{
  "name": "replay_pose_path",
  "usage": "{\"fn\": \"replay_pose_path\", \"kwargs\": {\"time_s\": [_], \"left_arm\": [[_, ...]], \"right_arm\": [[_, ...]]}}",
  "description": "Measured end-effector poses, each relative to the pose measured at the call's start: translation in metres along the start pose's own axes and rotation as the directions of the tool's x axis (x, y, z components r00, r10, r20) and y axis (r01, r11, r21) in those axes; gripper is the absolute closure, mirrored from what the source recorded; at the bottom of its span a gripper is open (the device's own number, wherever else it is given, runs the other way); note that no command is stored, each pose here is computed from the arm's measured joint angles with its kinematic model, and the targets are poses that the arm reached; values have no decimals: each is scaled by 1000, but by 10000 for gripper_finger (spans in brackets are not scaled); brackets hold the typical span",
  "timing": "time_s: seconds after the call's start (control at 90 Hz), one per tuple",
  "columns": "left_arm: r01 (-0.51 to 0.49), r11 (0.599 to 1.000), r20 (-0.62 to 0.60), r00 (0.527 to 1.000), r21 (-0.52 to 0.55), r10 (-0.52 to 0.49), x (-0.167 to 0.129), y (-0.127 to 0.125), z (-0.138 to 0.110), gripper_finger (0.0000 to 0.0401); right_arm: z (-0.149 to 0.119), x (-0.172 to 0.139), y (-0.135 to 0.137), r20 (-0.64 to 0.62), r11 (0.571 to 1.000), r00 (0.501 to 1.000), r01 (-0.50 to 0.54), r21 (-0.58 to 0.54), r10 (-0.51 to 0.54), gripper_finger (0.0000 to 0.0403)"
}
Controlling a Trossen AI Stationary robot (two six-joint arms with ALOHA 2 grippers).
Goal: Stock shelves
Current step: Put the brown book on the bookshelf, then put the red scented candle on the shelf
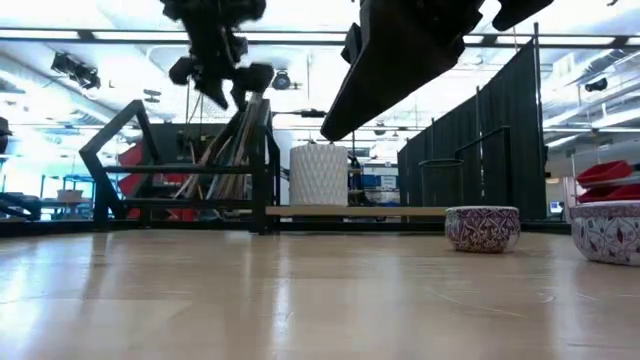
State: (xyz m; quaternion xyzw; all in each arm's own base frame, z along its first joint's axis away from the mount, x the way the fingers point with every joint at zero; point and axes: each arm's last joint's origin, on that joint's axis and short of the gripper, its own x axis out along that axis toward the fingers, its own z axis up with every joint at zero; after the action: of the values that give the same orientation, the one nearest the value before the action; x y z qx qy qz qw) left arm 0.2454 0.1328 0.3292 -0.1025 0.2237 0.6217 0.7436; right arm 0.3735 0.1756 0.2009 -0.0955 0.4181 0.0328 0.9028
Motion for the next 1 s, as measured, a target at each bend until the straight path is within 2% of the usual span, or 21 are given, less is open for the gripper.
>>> {"fn": "replay_pose_path", "kwargs": {"time_s": [0.222,0.322,0.444,0.6,0.744,0.867,1.0], "left_arm": [[59,997,60,996,52,-62,-30,-6,24,259],[97,988,112,988,119,-111,-52,-14,33,259],[184,959,152,964,215,-219,-85,-26,36,259],[302,892,156,916,337,-369,-125,-42,21,259],[387,844,145,874,373,-465,-155,-54,3,259],[429,815,133,849,390,-511,-171,-63,-10,259],[463,789,115,830,404,-546,-182,-72,-24,259]], "right_arm": [[2,-7,-2,8,1000,1000,0,-5,0,403],[8,-26,-8,28,1000,1000,9,-24,-8,403],[10,-59,-20,29,997,998,64,-52,-63,403],[6,-108,-39,6,985,986,165,-56,-165,402],[0,-142,-58,-16,979,979,205,-14,-205,390],[-7,-162,-69,-41,977,976,215,-9,-215,356],[-12,-174,-75,-64,984,982,179,-6,-179,298]]}}
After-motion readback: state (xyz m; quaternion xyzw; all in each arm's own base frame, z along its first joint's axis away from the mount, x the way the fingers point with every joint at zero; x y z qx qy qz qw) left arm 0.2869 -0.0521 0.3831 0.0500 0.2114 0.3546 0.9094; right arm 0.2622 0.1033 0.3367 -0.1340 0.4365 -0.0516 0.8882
